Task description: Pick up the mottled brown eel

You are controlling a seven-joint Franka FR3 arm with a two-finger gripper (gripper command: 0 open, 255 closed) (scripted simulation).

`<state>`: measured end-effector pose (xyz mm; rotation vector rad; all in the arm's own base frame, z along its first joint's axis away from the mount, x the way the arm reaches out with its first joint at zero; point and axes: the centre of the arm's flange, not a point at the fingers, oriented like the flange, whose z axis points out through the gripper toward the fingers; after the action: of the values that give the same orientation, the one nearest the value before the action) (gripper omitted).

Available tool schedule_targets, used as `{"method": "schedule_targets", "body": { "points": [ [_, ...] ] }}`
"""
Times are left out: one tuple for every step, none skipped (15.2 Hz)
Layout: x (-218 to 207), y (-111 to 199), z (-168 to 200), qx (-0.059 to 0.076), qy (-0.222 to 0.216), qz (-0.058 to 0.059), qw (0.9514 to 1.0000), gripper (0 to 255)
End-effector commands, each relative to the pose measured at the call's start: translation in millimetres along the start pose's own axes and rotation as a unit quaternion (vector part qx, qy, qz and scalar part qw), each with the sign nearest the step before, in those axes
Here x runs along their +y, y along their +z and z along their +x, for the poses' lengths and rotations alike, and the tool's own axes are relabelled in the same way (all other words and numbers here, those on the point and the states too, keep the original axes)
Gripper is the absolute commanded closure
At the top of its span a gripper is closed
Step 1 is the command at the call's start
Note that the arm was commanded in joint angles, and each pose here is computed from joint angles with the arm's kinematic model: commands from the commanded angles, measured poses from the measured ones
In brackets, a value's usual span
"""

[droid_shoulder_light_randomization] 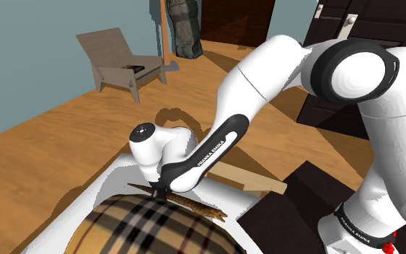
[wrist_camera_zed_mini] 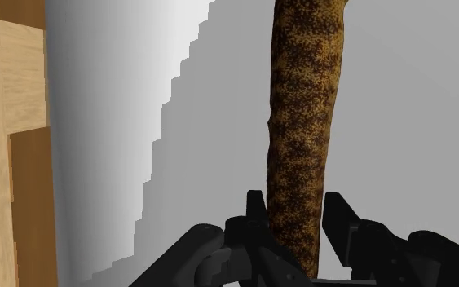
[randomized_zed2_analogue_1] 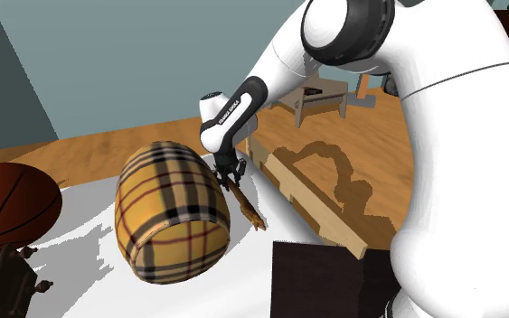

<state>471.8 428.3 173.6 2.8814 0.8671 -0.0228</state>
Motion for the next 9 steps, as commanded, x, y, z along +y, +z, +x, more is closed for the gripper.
{"method": "schedule_targets", "body": {
  "points": [
    [2,-4,-1,-0.001,0.000,-0.001,1.0000,255],
    [2,-9,-1,-0.001,0.000,-0.001,1.0000,255],
    [3,-14,-1,-0.001,0.000,-0.001,1.0000,255],
    [4,-20,-1,-0.001,0.000,-0.001,1.0000,255],
    [4,-25,-2,-0.001,0.000,-0.001,1.0000,255],
    [5,-30,-2,-0.001,0.000,-0.001,1.0000,255],
    [5,-35,-2,-0.001,0.000,-0.001,1.0000,255],
    [6,-41,-3,-0.001,0.000,-0.001,1.0000,255],
    [7,-46,-3,-0.001,0.000,-0.001,1.0000,255]
  ]
}}
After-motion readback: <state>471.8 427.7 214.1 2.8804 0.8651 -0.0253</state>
